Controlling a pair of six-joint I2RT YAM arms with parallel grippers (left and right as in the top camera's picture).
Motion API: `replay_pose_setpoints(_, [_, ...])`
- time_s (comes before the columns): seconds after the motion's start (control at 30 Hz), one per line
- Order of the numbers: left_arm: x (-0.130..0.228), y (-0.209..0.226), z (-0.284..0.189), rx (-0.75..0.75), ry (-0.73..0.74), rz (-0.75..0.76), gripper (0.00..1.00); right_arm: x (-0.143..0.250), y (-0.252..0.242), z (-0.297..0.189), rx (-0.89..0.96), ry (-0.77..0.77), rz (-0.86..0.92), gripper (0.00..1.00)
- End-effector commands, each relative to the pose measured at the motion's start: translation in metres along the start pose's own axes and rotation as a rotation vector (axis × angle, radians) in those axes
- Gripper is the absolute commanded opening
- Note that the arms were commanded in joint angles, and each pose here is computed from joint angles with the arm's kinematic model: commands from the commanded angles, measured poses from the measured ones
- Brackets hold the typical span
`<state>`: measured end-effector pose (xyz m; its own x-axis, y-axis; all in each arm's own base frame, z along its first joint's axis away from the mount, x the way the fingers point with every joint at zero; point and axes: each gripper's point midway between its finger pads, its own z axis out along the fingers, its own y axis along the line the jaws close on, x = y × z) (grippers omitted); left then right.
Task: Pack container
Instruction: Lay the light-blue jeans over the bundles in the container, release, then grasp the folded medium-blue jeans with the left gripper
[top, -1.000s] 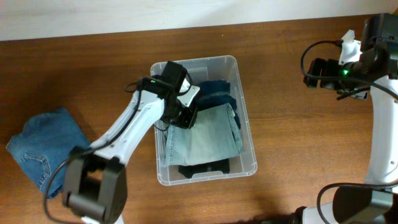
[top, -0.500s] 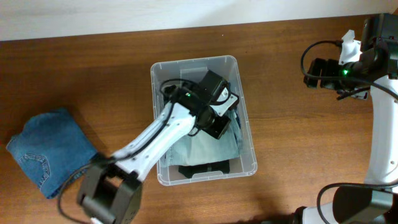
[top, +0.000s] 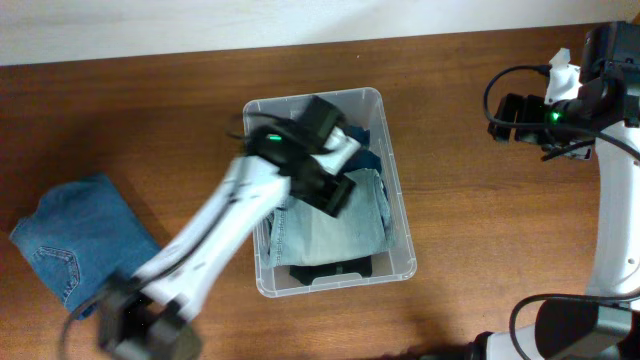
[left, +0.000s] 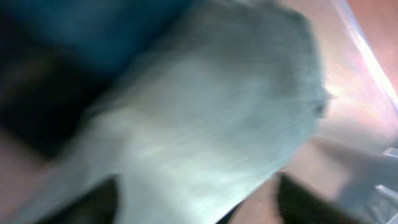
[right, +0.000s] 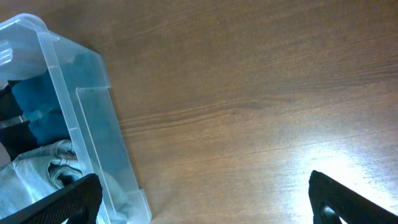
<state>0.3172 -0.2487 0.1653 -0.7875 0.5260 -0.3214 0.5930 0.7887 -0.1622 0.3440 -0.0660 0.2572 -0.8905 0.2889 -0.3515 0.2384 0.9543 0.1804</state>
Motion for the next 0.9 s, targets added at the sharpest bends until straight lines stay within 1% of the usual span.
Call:
replay_pose_setpoints(0.0, [-0.001, 0.088, -0.109, -0.272, -0.234, -0.217, 0.99, 0.001, -0.003, -0.003, 0.008, -0.008, 0.012, 0.98])
replay_pose_setpoints(0.03, [0.012, 0.116, -0.129, -0.309, -0.256, -0.305, 0.99, 0.001, -0.003, -0.003, 0.008, -0.008, 0.012, 0.99])
replay_pose_setpoints(0.1, [0.039, 0.161, -0.152, -0.367, -0.273, -0.485, 0.99, 0.001, -0.003, -0.003, 0.008, -0.008, 0.012, 0.98])
replay_pose_setpoints(0.13, [0.062, 0.193, -0.165, -0.404, -0.269, -0.604, 0.99, 0.001, -0.003, -0.003, 0.008, -0.008, 0.012, 0.98])
replay_pose_setpoints(0.2, [0.093, 0.227, -0.176, -0.448, -0.258, -0.750, 0.99, 0.001, -0.003, -0.003, 0.008, -0.008, 0.012, 0.98])
replay_pose_setpoints(0.3, [0.165, 0.281, -0.185, -0.520, -0.229, -1.020, 0.99, 0.001, -0.003, -0.003, 0.008, -0.008, 0.012, 0.99])
replay_pose_setpoints(0.37, [0.221, 0.307, -0.180, -0.551, -0.201, -1.222, 0.99, 0.001, -0.003, -0.003, 0.008, -0.008, 0.012, 0.98])
replay_pose_setpoints(0.4, [0.238, 0.312, -0.177, -0.554, -0.194, -1.284, 0.99, 0.001, -0.003, -0.003, 0.008, -0.008, 0.012, 0.98])
replay_pose_setpoints(0.53, [0.327, 0.327, -0.150, -0.564, -0.167, -1.567, 0.99, 0.001, -0.003, -0.003, 0.008, -0.008, 0.012, 0.98])
replay_pose_setpoints(0.6, [0.356, 0.333, -0.143, -0.593, -0.178, -1.643, 0.99, 0.001, -0.003, -0.003, 0.008, -0.008, 0.012, 0.98])
replay_pose_setpoints(0.7, [0.398, 0.351, -0.134, -0.661, -0.248, -1.726, 0.99, 0.001, -0.003, -0.003, 0.008, -0.008, 0.012, 0.98])
replay_pose_setpoints(0.73, [0.405, 0.356, -0.129, -0.658, -0.257, -1.721, 0.99, 0.000, -0.003, -0.003, 0.008, -0.008, 0.012, 0.98])
replay_pose_setpoints(0.77, [0.406, 0.361, -0.122, -0.629, -0.269, -1.685, 0.99, 0.000, -0.003, -0.003, 0.008, -0.009, 0.012, 0.98])
replay_pose_setpoints(0.87, [0.384, 0.379, -0.091, -0.455, -0.347, -1.535, 0.99, 0.000, -0.003, -0.003, 0.008, -0.011, 0.011, 0.98])
